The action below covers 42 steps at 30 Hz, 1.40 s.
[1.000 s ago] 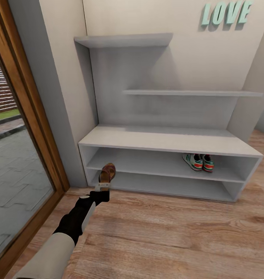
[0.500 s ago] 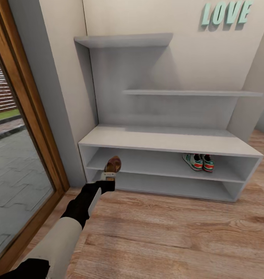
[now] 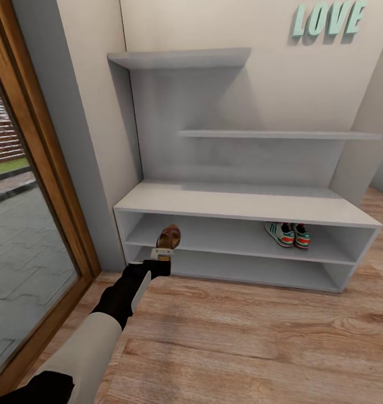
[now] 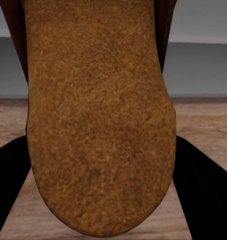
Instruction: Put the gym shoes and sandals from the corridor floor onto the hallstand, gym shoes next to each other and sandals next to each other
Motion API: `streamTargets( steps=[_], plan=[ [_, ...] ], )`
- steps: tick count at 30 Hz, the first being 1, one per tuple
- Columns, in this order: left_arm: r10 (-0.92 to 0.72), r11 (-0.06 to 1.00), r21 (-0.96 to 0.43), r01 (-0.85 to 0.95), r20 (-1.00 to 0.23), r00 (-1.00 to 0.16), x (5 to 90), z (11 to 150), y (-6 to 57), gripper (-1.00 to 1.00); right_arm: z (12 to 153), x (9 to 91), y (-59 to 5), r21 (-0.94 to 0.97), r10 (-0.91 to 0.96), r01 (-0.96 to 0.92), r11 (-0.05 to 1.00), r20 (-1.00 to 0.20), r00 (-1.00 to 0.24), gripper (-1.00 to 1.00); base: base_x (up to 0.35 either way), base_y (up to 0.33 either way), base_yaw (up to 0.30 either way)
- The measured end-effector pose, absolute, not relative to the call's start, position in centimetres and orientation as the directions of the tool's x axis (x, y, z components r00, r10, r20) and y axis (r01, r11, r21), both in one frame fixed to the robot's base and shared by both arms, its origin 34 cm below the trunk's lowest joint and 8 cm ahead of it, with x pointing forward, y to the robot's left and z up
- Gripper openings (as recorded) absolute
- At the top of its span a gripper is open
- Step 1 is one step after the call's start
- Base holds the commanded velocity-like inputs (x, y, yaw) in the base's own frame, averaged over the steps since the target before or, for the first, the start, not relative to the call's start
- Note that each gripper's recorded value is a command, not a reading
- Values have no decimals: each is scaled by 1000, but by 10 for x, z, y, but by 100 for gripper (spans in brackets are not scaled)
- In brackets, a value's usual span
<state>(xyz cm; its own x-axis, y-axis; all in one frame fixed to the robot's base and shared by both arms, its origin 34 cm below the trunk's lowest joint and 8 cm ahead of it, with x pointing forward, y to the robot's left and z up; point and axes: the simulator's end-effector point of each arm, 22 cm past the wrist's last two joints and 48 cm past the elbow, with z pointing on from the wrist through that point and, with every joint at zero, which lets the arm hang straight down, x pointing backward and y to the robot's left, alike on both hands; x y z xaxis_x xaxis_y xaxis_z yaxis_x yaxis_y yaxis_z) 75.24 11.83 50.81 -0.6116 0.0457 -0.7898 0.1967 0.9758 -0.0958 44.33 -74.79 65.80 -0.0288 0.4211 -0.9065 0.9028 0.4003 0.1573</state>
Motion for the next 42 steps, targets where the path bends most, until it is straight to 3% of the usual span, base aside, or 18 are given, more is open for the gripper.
streamTargets(
  steps=[12, 42],
  plan=[
    [54, 975, -92, 202, -784, -618, 751, 502, 116, -100, 655, 445, -748, 150, 421, 904, 400, -906, -36, -100, 0, 0, 0],
    [54, 975, -124, 183, -669, -742, 741, 385, 117, -100, 588, 464, -748, -8, 422, 917, 399, -886, -191, -100, 0, 0, 0]
  ],
)
